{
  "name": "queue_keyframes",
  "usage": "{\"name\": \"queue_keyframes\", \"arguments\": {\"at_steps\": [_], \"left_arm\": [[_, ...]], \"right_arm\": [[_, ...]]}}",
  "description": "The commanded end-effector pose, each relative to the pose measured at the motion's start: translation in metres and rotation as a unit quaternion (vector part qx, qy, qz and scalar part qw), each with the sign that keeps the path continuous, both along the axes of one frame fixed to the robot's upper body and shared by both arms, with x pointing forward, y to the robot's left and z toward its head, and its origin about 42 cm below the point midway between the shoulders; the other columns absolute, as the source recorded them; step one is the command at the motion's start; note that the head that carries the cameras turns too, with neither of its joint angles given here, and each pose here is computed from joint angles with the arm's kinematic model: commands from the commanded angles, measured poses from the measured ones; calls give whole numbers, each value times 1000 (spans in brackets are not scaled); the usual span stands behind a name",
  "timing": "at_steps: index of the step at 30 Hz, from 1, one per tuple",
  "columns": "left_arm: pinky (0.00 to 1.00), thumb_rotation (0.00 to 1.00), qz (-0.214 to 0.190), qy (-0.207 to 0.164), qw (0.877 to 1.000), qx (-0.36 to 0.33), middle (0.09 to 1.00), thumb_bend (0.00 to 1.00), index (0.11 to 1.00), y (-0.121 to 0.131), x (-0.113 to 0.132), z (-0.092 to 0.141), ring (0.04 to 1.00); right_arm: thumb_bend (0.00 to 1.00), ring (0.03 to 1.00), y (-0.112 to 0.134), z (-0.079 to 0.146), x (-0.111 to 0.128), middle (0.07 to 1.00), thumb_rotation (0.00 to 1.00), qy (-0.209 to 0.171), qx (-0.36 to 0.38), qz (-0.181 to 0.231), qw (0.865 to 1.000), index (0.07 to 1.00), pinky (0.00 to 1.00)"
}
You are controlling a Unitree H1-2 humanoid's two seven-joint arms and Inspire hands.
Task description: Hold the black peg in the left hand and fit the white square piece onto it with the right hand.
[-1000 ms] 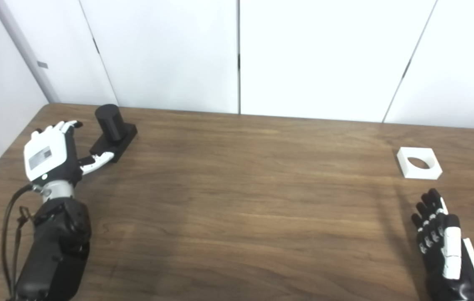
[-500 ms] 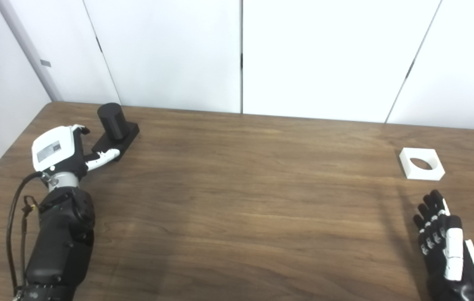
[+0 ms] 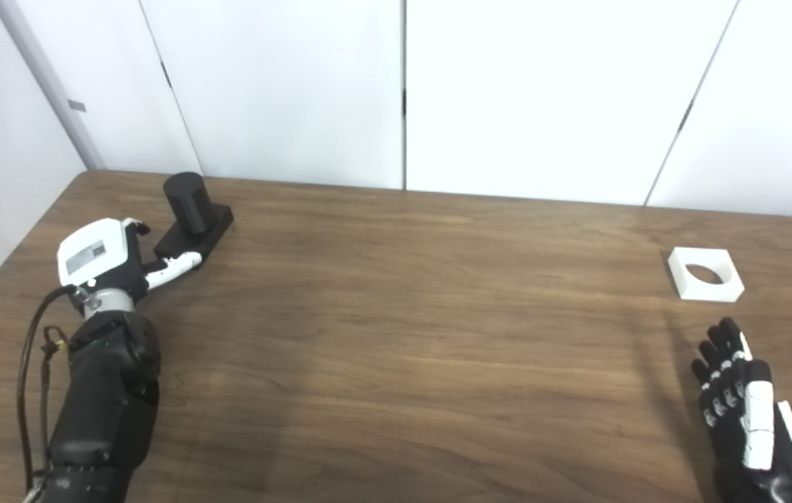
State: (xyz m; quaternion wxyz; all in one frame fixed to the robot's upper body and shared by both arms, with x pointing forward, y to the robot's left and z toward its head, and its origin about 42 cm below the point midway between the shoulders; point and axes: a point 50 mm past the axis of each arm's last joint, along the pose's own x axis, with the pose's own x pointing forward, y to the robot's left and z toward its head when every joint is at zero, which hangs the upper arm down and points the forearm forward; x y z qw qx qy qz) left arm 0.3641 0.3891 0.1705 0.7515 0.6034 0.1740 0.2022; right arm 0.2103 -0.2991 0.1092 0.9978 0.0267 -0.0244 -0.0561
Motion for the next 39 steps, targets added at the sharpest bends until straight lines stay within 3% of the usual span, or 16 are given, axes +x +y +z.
{"name": "queue_keyframes", "arguments": {"at_steps": [1,27,39], "left_arm": [[951,763,2,-35,999,25,884,897,780,3,16,27,912],[975,854,20,40,998,44,899,925,857,12,40,10,925],[925,835,19,42,998,44,879,936,834,9,45,6,897]], "right_arm": [[514,1000,6,2,0,1000,1000,-7,6,5,1000,1000,1000],[549,1000,8,0,-2,992,1000,-4,11,10,1000,1000,1000],[539,1000,8,0,-3,995,1000,-8,13,17,1000,1000,1000]]}}
